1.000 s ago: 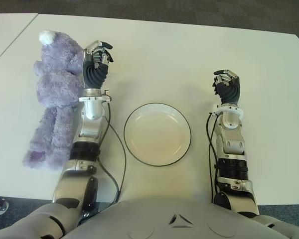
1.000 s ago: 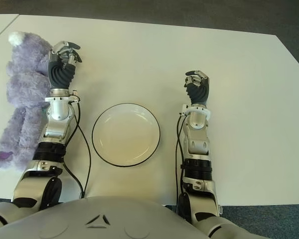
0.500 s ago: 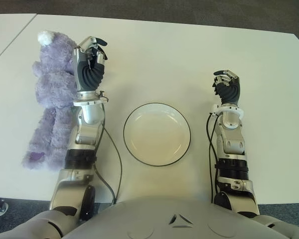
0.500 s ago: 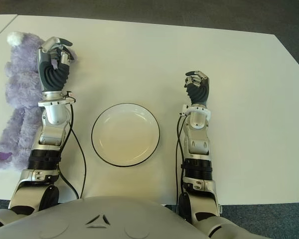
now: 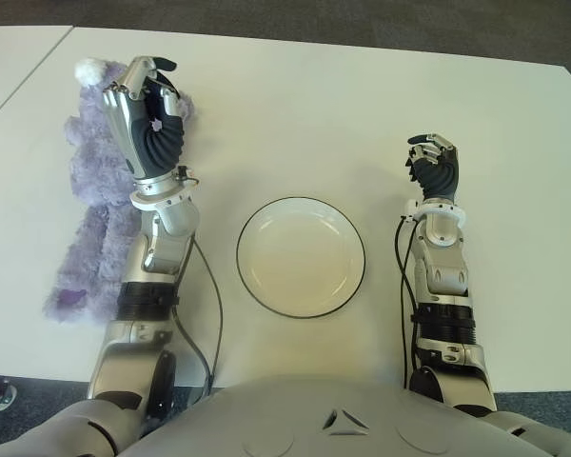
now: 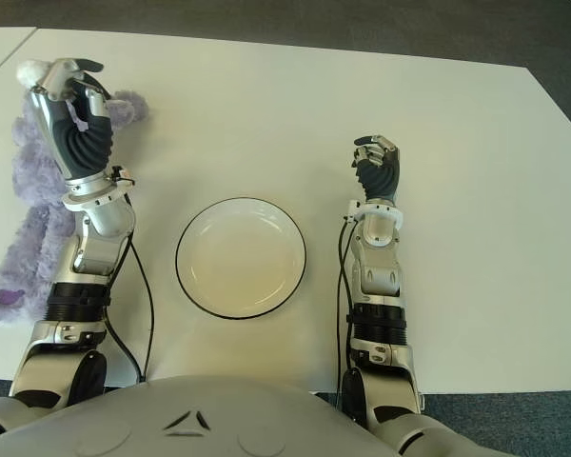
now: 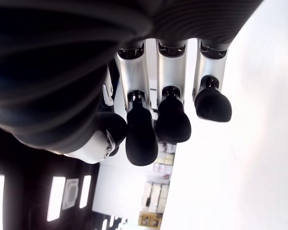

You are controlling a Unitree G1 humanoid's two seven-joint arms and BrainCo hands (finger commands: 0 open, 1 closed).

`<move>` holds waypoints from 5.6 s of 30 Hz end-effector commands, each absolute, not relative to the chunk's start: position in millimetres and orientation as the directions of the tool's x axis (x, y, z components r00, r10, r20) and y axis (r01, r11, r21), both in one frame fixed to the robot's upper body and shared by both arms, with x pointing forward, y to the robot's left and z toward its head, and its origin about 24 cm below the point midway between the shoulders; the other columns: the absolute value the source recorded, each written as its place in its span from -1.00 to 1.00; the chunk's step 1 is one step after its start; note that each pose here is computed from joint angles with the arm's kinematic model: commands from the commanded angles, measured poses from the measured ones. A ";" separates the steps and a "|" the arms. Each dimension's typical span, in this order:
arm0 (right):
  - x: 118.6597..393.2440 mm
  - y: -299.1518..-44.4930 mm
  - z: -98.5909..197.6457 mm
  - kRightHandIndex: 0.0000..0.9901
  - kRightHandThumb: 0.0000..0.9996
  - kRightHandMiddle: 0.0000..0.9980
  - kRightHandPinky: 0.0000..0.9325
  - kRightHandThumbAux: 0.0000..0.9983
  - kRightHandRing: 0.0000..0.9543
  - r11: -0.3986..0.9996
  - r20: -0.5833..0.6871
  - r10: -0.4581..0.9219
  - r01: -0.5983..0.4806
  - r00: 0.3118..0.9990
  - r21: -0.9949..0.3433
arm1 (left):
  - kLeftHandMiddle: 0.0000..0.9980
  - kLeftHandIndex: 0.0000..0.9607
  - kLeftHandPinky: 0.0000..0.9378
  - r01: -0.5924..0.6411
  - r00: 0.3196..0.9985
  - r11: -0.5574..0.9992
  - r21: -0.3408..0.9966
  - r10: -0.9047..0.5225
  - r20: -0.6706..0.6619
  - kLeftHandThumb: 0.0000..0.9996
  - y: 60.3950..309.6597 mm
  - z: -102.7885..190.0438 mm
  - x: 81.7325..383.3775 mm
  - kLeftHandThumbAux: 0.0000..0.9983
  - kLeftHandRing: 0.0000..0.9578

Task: Put the doll into the plate.

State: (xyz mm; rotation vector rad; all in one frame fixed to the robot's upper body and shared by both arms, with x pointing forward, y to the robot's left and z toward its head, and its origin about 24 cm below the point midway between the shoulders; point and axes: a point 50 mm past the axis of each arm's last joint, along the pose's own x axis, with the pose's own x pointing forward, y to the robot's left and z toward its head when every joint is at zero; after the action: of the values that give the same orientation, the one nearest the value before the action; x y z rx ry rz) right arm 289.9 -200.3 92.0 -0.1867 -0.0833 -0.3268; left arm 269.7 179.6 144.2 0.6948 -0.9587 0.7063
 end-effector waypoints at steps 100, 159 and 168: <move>287.9 -205.1 91.7 -0.12 0.43 0.46 0.68 0.43 0.60 0.925 0.090 -0.322 0.333 0.943 -0.183 | -1.00 -1.00 -0.98 -0.432 0.848 0.411 0.803 0.488 0.207 -0.60 226.0 142.5 292.3 -0.43 -1.00; 289.2 -206.7 93.9 -0.12 0.44 0.45 0.67 0.43 0.59 0.934 0.089 -0.311 0.322 0.946 -0.157 | -1.00 -1.00 -0.89 -0.278 0.824 0.210 0.937 0.554 0.120 -0.68 232.7 130.1 303.3 -0.30 -1.00; 289.8 -206.6 94.2 -0.12 0.44 0.45 0.67 0.43 0.59 0.931 0.098 -0.316 0.328 0.944 -0.161 | -0.95 -1.00 -0.33 -0.243 0.833 0.188 0.952 0.544 0.105 -0.76 230.9 129.1 308.2 -0.36 -0.64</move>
State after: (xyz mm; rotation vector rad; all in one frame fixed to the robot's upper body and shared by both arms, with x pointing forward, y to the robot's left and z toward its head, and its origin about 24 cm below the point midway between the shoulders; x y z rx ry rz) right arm 289.0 -207.8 97.4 -0.1870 -0.0854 -0.3295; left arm 307.3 231.5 139.0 1.2560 0.2288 0.6117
